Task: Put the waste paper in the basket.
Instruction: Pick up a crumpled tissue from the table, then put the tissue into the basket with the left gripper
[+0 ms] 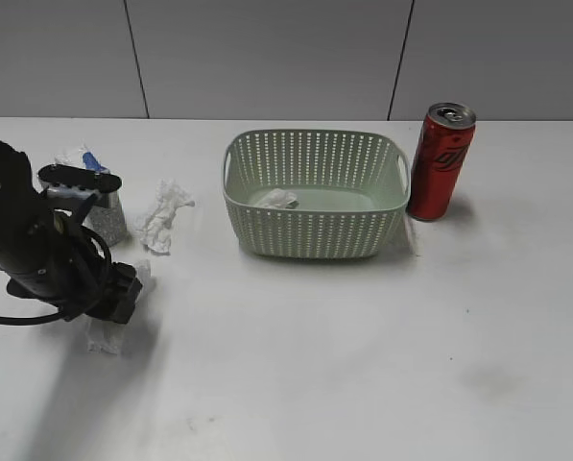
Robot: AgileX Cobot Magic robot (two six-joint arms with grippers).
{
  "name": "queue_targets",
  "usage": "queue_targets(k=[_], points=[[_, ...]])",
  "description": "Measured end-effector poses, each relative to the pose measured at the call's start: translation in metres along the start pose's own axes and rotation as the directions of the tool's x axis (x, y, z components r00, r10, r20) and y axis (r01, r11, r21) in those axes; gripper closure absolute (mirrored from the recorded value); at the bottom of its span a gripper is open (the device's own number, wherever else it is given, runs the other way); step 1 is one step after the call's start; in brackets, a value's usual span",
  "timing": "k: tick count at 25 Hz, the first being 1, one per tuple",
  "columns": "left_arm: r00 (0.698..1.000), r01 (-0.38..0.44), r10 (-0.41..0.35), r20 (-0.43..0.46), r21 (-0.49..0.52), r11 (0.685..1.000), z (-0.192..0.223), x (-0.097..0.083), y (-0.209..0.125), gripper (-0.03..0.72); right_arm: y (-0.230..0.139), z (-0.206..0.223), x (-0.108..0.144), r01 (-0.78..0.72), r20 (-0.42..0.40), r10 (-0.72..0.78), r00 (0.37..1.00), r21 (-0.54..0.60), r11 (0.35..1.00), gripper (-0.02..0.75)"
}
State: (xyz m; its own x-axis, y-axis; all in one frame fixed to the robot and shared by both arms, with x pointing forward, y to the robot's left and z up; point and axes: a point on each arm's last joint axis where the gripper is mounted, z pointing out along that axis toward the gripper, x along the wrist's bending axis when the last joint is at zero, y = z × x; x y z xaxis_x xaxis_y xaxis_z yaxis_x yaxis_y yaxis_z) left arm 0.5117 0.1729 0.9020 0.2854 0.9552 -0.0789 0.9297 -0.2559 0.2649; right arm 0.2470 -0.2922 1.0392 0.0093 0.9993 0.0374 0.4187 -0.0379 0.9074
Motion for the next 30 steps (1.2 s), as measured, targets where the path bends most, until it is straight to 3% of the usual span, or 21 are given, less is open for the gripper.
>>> queue_targets(k=[5,13,17,21,24,26,30], points=[[1.000,0.002,-0.002,-0.006,0.036,0.999,0.011,0.001,-0.003,0.208,0.000,0.000,0.000,0.000,0.000,0.000,1.000,0.000,1.000,0.167],[1.000,0.001,0.000,-0.008,0.040,0.999,0.010,0.002,-0.004,0.637,0.000,0.000,0.000,0.000,0.000,0.000,1.000,0.000,1.000,0.167],[1.000,0.006,-0.005,0.009,-0.032,0.999,-0.014,-0.001,0.001,0.687,0.000,0.000,0.000,0.000,0.000,0.000,1.000,0.000,1.000,0.167],[0.999,0.011,-0.001,0.043,-0.228,0.974,-0.069,-0.004,0.009,0.691,0.000,0.000,0.000,0.000,0.000,0.000,1.000,0.000,1.000,0.167],[0.998,0.017,0.014,0.067,-0.438,0.899,-0.107,-0.006,0.018,0.691,0.000,0.000,0.000,0.000,0.000,0.000,1.000,0.000,1.000,0.167],[0.996,0.019,0.042,0.085,-0.619,0.785,-0.132,-0.011,0.027,0.691,0.000,0.000,0.000,0.000,0.000,0.000,1.000,0.000,1.000,0.167],[0.983,-0.033,0.170,0.072,-0.838,0.544,-0.150,-0.035,0.044,0.691,0.000,0.000,0.000,0.000,0.000,0.000,1.000,0.000,1.000,0.167]])
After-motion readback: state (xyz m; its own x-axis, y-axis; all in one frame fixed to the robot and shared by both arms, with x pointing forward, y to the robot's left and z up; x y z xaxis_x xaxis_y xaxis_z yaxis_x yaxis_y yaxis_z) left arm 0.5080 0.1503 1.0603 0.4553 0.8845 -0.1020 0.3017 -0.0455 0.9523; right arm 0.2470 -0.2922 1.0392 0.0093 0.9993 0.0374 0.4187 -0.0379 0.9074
